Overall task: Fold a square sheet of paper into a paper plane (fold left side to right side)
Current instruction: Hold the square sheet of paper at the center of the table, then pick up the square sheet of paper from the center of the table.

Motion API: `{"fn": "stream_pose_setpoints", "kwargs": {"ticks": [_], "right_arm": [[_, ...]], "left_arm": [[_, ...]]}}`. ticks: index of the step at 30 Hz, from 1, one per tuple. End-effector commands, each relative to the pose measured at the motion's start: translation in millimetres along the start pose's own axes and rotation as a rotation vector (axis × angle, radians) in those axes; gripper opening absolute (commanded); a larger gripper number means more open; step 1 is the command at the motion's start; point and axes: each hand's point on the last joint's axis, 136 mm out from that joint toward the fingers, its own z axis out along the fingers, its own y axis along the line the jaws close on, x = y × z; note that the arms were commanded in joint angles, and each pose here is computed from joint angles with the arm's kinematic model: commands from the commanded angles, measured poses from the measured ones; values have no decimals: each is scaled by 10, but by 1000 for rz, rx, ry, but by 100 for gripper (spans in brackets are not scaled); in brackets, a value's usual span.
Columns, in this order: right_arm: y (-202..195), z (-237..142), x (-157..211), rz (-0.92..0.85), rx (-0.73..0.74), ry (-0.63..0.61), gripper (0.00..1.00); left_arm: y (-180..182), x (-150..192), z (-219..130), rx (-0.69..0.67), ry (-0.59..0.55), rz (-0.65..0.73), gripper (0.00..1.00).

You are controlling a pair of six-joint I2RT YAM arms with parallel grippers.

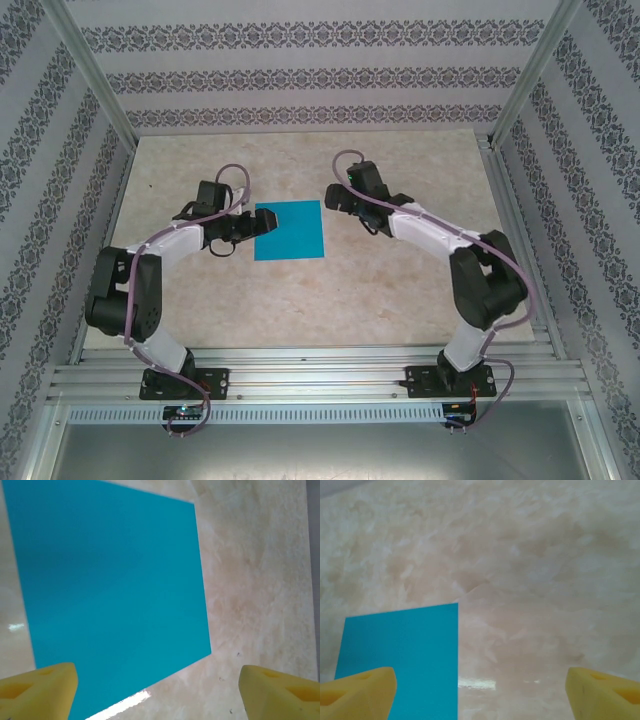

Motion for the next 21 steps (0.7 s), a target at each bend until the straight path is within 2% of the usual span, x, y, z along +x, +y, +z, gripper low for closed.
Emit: {"fn": "stream_pose_setpoints", "kwargs": {"ticks": [1, 11, 21], "right_arm": [[119, 231, 117, 29, 36, 91, 86], [473, 891, 320, -5, 38, 184, 85], [643, 1136, 659, -53, 52, 276, 84]], "left_arm": [[-106, 35, 68, 47, 46, -22, 82], [45, 206, 338, 44, 123, -63, 78], [251, 367, 482, -35, 164, -84, 78]]}}
